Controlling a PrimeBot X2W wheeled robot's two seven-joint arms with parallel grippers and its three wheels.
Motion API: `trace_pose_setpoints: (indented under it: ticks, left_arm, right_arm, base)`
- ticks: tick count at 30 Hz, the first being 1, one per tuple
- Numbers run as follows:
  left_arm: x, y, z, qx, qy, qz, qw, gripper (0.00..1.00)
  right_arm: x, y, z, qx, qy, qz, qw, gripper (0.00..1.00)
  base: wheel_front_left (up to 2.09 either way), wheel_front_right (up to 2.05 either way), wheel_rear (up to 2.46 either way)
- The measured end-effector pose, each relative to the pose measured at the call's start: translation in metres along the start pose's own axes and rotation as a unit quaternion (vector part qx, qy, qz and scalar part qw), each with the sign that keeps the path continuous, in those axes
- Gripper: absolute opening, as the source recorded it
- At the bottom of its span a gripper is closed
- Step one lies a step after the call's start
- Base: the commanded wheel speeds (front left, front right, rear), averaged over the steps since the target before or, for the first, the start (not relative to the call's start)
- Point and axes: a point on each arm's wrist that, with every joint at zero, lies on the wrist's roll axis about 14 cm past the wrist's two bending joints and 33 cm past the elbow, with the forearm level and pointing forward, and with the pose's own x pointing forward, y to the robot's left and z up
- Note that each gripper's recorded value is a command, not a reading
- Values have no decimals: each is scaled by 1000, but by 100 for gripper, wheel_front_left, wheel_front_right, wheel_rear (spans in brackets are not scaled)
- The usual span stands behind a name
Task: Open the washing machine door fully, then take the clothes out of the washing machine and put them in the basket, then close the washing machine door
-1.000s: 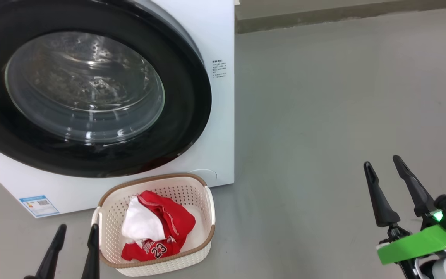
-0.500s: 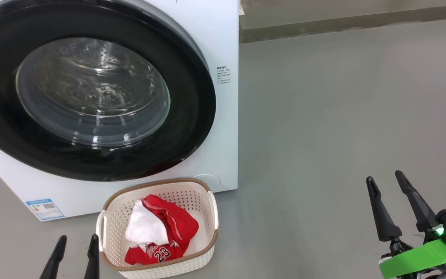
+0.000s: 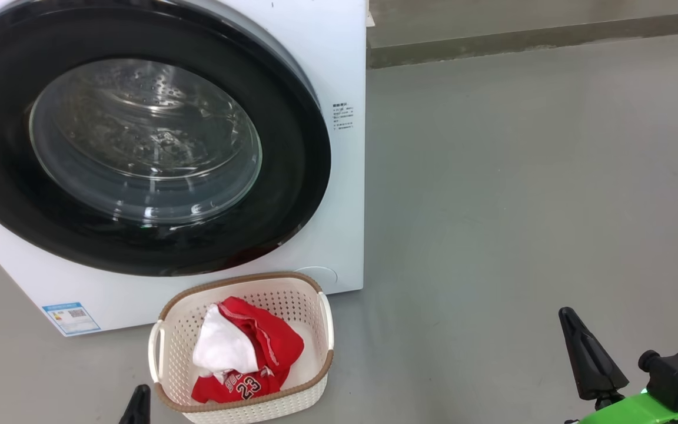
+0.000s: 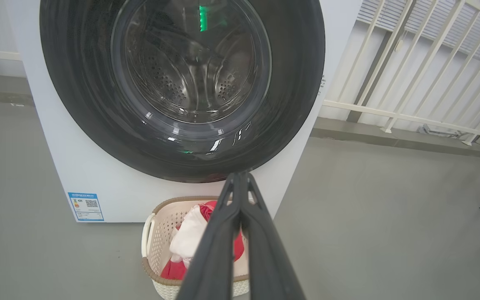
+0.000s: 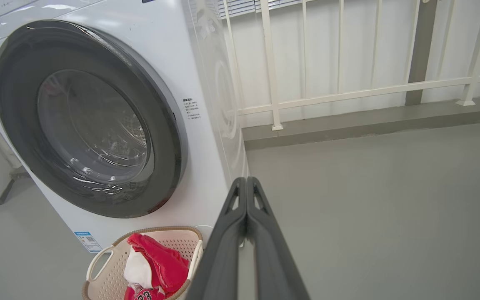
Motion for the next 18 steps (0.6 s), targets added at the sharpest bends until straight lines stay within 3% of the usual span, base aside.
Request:
trace_pose_setpoints:
  ticks: [18]
  left_arm:
    - [0,9,-9,-91,20,27,995,0]
  right_arm:
    - [2,-8,-7,87,15,-28,996,0]
  base:
    - [0,0,0]
